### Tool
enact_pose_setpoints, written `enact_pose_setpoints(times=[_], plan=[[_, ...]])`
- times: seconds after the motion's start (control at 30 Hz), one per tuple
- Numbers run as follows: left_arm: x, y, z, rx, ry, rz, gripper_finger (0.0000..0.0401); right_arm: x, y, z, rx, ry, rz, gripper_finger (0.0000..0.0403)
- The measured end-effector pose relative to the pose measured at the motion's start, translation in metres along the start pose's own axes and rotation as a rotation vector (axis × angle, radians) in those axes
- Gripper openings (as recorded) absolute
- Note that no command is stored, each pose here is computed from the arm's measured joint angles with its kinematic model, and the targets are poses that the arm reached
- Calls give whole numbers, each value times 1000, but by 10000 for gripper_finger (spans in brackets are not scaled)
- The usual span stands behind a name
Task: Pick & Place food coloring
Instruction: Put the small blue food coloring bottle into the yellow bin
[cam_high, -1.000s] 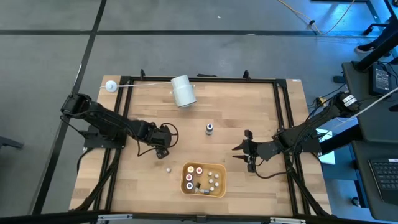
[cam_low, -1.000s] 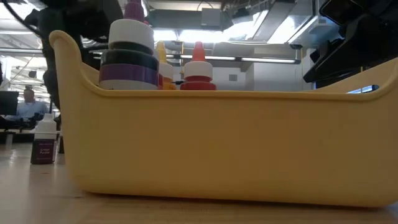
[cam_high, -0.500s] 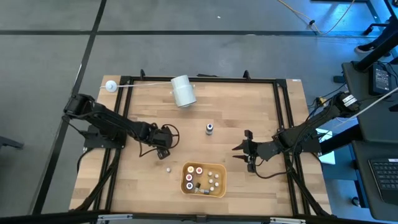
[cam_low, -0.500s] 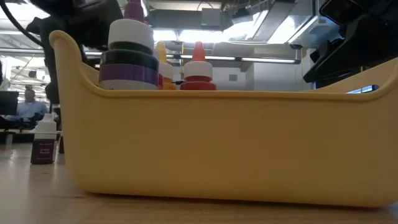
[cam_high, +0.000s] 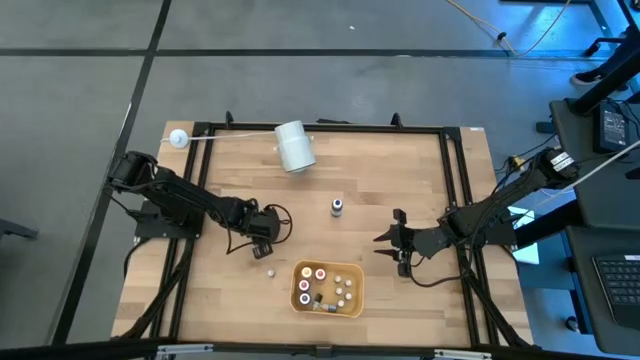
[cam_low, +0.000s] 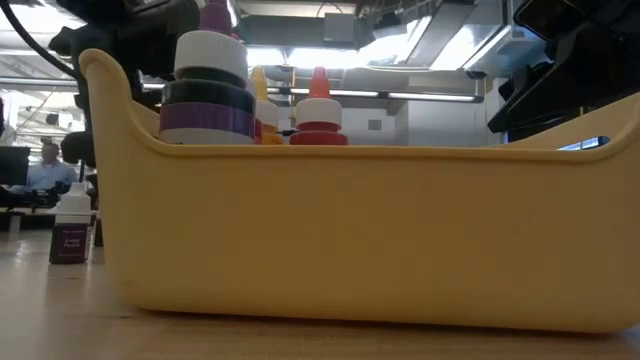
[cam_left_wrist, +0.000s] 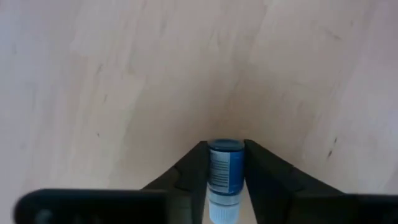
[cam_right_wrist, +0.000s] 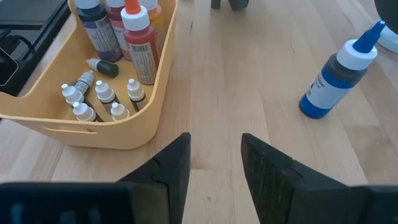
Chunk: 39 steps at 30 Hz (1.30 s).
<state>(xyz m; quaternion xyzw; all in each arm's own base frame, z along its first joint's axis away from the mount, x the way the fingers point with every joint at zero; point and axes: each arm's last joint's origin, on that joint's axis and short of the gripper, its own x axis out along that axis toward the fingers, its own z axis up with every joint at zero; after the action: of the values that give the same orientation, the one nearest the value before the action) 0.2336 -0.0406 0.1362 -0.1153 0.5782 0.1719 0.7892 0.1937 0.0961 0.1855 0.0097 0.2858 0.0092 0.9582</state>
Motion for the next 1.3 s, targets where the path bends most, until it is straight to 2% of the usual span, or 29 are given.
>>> enact_pose_setpoints(times=[0.17,0.33,0.47,0.57,0.7,0.87,1.0,1.2,1.3], plan=[[-2,-1,4,38,-17,3,57,0,0,0,0,0,0,145],[-5,-2,6,20,-14,3,60,0,0,0,0,0,0,145],[-26,-6,20,22,-54,-2,60,0,0,0,0,0,0,145],[-51,-12,39,11,-156,-36,60,0,0,0,0,1,0,145],[-85,-25,67,15,-337,-143,61,0,0,0,0,1,0,145],[-119,-57,91,171,-573,-294,61,0,0,0,0,0,0,145],[-134,-94,103,321,-654,-335,60,0,0,0,0,0,0,145],[-127,-153,120,502,-630,-378,60,0,0,0,0,-2,1,145],[-118,-177,125,534,-583,-384,61,0,0,0,1,-2,1,145]])
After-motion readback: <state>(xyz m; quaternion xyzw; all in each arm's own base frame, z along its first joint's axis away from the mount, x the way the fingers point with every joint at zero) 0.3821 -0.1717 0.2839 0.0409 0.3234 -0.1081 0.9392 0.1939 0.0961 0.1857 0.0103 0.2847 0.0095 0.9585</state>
